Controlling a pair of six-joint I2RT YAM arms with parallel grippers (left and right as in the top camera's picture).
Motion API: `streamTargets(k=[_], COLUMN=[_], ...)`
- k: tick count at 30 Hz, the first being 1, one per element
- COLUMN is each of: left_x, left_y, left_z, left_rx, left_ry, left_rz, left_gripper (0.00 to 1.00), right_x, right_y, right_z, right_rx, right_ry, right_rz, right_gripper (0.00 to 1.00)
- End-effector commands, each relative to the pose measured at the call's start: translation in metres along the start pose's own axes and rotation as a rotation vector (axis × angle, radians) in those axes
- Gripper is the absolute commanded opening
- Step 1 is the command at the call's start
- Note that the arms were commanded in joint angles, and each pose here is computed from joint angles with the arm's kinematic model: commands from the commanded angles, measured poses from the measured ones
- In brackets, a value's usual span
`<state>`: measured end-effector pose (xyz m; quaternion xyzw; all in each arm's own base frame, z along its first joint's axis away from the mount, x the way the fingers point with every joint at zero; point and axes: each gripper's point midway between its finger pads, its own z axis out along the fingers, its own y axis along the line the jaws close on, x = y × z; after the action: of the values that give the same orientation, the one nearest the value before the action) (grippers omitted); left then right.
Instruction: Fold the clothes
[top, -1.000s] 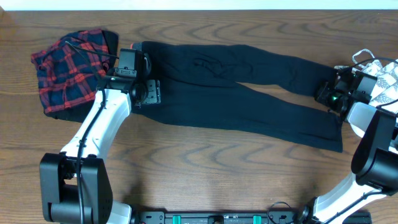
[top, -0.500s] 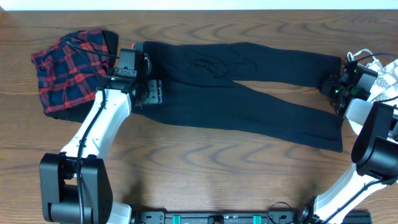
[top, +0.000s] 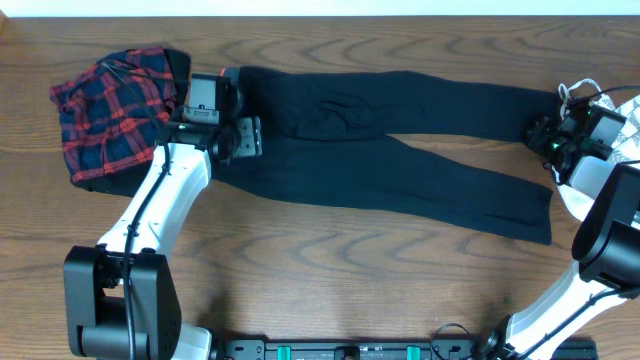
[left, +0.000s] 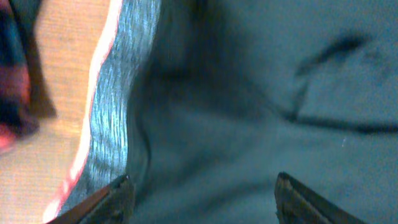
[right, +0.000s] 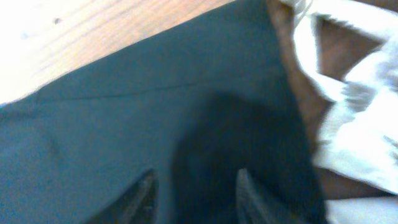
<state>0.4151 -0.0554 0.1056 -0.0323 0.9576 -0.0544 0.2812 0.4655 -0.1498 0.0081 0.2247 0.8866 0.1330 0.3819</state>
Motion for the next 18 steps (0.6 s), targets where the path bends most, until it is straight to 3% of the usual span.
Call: streamTargets(k=[1,6,12,15,18], left_x=[-0.017,-0.055,-0.075,-0.084,-0.099], left_y=[0.004,0.012,0.04,0.04,0.044], left_z=[0.002,-0.004,-0.011,-0.021,-0.039], left_rx=[-0.021,-0.013,0.046,0.145,0.132], left_ry=[-0.073,-0.22,-0.278,-0.27,-0.25], left_rz=[-0.006,-0.031,-0.199,-0.225,-0.214], left_gripper=[0.75,0.84,0.97,0.98,0.98], right_x=[0.015,-0.006,-0.012,0.007,0.017], right_y=[0.012,0.024,0.026,0.03,0.035], right_z=[0.004,-0.02,-0.06,-0.082,-0.104], right_rx=[-0.109,-0.106,-0.007,0.011,0.022], right_ry=[0.057,0.021,0.052,0.148,0.2], right_rz=[0.02,-0.014,0.008,0.053,0.072], right_gripper=[0.61,0.97,0.99,0.99,0.99])
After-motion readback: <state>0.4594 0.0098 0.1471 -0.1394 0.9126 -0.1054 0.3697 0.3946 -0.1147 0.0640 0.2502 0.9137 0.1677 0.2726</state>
